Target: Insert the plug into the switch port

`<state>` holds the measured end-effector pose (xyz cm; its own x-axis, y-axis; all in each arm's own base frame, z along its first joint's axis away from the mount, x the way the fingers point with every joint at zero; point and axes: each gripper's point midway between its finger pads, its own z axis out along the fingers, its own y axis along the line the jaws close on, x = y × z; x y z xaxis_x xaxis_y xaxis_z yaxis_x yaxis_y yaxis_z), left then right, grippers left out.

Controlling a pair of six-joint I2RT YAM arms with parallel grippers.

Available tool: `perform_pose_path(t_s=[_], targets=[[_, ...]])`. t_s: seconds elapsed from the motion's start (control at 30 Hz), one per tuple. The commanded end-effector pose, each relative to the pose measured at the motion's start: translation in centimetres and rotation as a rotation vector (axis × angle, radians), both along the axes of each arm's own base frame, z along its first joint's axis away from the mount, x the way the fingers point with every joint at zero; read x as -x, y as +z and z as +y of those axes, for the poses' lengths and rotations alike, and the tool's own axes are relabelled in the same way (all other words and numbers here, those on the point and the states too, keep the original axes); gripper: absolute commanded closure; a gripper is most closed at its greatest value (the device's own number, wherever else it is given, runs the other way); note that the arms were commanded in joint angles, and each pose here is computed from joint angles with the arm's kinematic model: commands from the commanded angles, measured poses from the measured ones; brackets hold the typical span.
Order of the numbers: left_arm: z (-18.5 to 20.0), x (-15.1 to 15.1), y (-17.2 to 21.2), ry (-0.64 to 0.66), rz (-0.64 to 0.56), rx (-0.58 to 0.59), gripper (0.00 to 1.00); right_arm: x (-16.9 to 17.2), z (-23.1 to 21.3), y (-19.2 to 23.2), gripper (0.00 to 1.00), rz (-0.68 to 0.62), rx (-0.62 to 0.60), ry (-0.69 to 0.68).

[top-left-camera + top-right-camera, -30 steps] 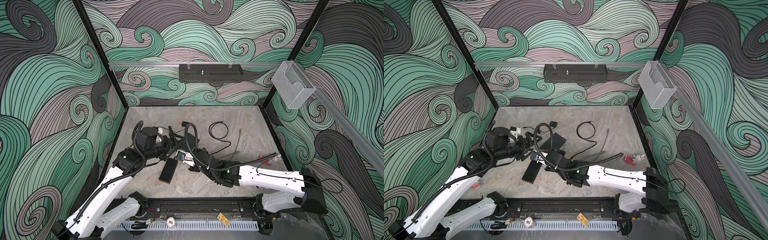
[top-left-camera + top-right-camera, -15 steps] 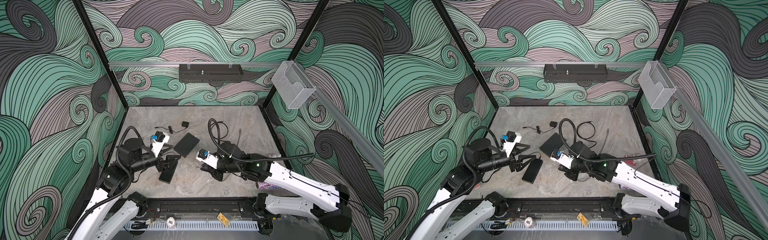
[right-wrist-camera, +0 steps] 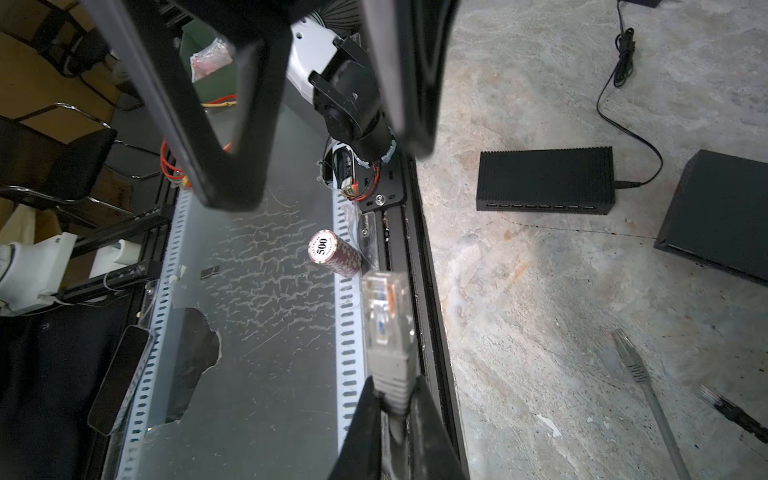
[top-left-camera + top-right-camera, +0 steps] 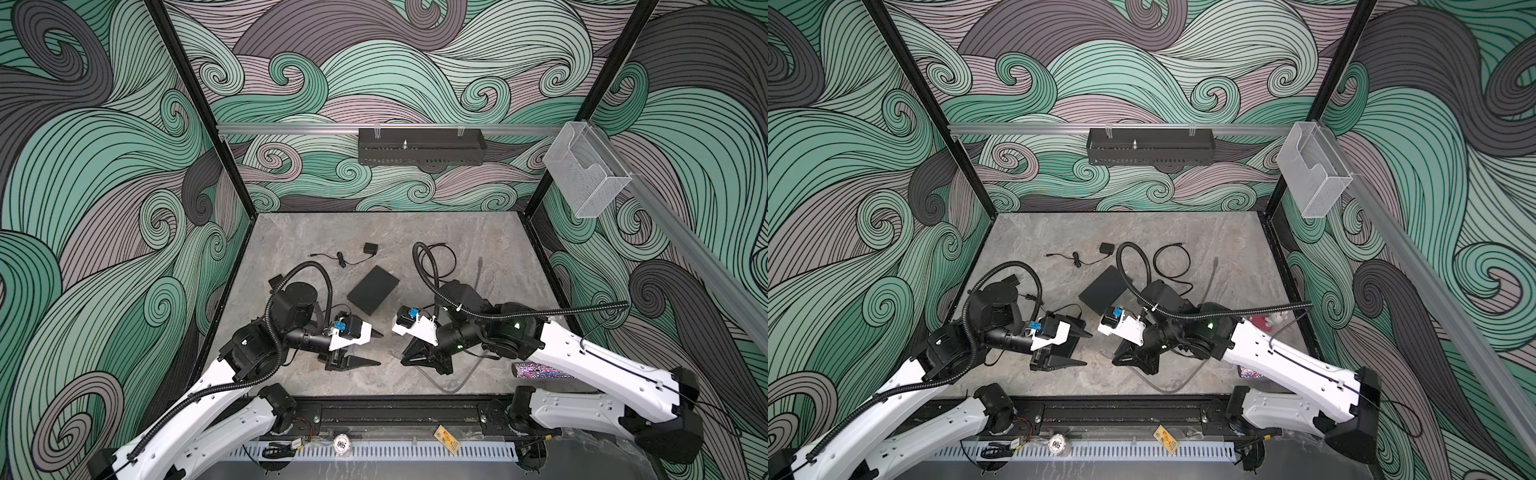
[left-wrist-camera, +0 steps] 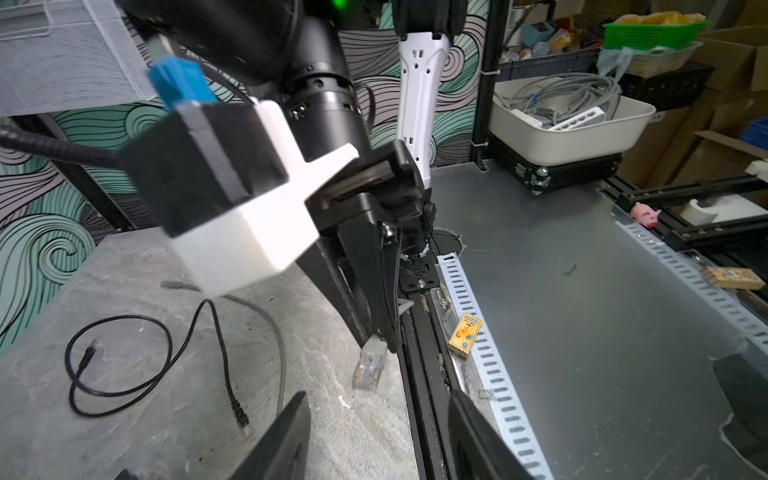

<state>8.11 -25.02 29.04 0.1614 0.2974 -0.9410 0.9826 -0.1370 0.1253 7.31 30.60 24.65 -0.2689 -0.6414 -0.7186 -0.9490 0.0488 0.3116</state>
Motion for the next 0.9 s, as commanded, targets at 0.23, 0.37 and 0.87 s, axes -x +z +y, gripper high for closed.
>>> perform_pose_path(t_s=[0.23, 0.37, 0.87], targets=[[-1.7, -1.4, -0.1, 0.026, 0.005, -0.025, 0.53, 0.5, 0.4, 1.4, 0.96, 0.035, -0.041, 0.023], [-1.8, -1.4, 0.1, 0.023, 0.007, -0.017, 0.58, 0.4, 0.4, 1.3, 0.96, 0.03, -0.039, 0.018], [-1.7, -0.6, 0.1, -0.006, 0.026, -0.029, 0.9, 0.0, 0.8, 1.4, 0.95, 0.035, -0.038, -0.006]])
